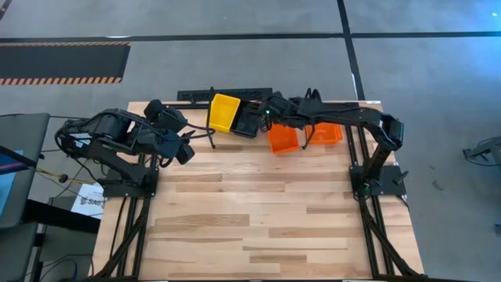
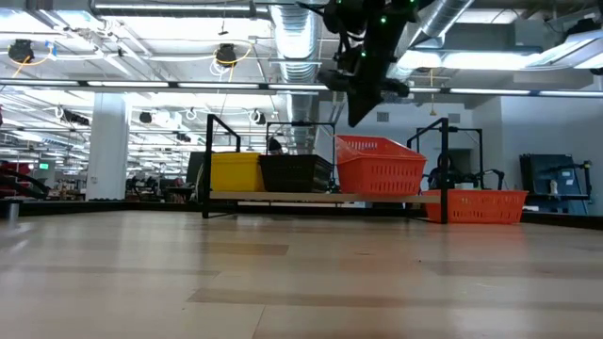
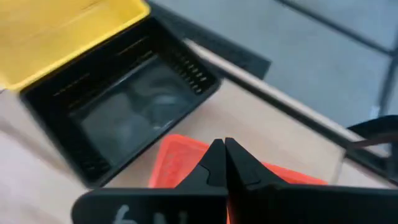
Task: Stack baskets on shelf by color
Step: Stack the orange bin on top of the other orange bin on the shelf
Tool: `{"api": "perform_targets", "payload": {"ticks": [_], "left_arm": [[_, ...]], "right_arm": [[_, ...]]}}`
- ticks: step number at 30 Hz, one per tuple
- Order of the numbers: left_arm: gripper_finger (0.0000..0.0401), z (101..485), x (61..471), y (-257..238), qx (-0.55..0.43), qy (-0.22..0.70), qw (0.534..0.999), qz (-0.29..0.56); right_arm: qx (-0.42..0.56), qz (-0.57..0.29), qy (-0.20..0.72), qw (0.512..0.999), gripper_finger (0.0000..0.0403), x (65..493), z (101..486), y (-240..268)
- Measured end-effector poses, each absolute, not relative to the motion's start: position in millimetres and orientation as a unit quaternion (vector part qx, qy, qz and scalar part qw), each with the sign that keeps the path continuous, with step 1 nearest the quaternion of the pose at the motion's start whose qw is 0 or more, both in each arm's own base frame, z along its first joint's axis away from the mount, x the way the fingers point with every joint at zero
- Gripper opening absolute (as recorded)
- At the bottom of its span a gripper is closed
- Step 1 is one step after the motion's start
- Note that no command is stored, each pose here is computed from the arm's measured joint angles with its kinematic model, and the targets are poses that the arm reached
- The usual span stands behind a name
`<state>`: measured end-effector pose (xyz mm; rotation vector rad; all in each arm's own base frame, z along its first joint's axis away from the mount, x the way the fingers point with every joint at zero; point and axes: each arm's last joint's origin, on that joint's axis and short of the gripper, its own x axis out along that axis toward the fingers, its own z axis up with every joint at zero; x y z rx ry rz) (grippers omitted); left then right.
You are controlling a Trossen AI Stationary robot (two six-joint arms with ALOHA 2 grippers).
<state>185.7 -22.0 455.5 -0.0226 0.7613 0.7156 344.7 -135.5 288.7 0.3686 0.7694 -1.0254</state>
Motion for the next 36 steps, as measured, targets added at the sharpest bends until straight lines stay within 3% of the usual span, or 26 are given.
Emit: {"api": "perform_targets", "payload": {"ticks": [11,17,24,31,36], "left_arm": [[0.0174,455.5,185.7,-22.0,-0.02,0.359,0.866,0.347],[0.0174,455.5,185.8,-21.9,-0.02,0.358,0.866,0.348],[0.0174,455.7,185.7,-21.7,-0.017,0.356,0.866,0.352],[0.0174,455.4,186.6,-21.7,-0.015,0.355,0.865,0.354],[0.0174,452.4,192.7,-23.1,-0.009,0.362,0.862,0.355]], "right_arm": [[0.195,-0.453,0.407,0.769,0.0002,351.5,259.3,-152.4],[0.196,-0.445,0.381,0.786,0.0001,345.2,278.8,-147.7],[0.197,-0.225,0.415,0.859,0.0001,330.1,324.4,-82.0],[0.176,-0.179,0.557,0.791,0.0001,308.3,314.5,-13.8],[0.158,-0.169,0.588,0.775,0.0001,317.5,295.2,9.2]]}}
